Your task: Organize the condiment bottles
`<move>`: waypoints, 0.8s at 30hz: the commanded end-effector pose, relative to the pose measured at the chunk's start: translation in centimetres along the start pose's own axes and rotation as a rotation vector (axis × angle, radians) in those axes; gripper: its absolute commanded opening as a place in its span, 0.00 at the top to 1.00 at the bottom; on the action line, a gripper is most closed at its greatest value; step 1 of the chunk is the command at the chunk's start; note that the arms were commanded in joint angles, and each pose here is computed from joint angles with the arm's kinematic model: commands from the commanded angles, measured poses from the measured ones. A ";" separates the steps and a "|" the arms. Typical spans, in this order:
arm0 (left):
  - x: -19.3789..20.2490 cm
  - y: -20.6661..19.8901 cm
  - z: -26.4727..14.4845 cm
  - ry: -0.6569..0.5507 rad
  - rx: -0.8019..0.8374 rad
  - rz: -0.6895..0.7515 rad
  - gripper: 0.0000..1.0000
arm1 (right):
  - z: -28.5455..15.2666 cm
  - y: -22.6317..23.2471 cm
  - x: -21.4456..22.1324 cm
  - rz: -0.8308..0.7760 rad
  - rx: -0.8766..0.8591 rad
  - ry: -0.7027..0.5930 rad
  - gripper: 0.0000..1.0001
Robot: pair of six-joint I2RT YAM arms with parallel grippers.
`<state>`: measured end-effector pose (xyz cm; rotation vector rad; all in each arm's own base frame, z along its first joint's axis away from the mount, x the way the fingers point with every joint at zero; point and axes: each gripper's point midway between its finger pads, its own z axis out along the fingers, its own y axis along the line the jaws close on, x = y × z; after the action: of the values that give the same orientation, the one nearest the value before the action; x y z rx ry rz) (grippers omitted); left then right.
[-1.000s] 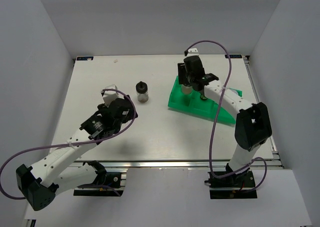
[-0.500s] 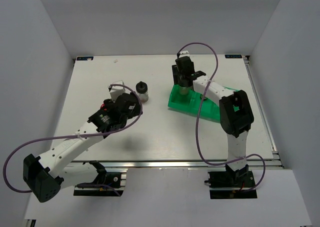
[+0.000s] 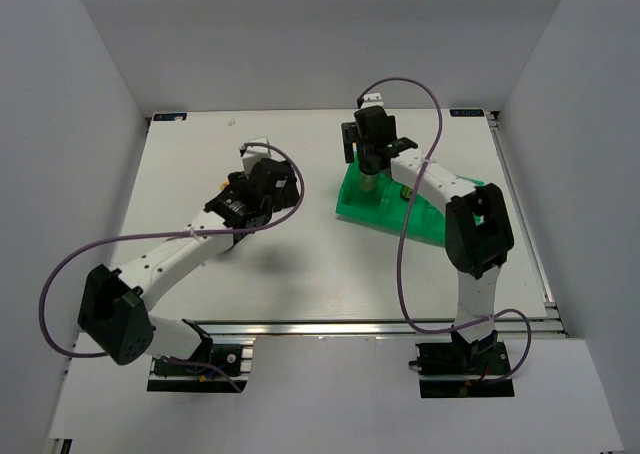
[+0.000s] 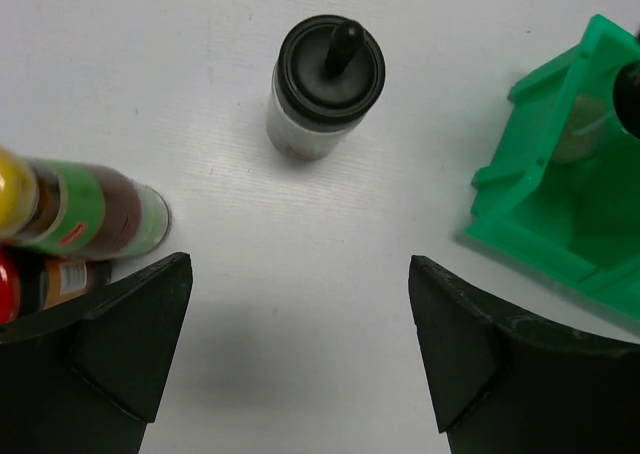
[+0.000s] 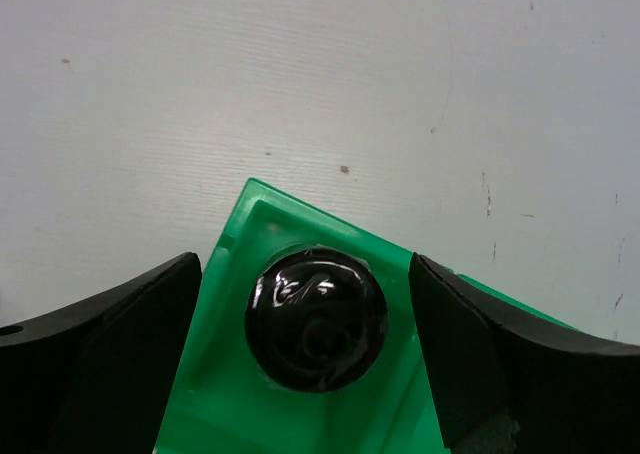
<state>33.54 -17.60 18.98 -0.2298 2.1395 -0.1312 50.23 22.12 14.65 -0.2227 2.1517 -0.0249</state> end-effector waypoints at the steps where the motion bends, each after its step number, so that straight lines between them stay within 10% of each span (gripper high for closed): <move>1: -2.6 -2.2 1.2 -0.037 0.056 0.026 0.02 | -5.8 -0.2 -6.6 0.070 -0.086 -0.166 0.11; 12: -2.9 -2.0 8.4 0.026 -0.012 0.057 0.02 | -19.0 -1.2 -8.1 0.133 -0.310 -0.356 0.11; 24: -2.4 -2.8 14.0 0.045 0.004 0.100 0.02 | -23.5 -6.3 0.6 0.325 -0.186 -0.355 0.10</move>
<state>44.97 -18.92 10.98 -0.1375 2.2644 -0.0280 31.93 15.37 27.34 -0.0707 1.8428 0.3737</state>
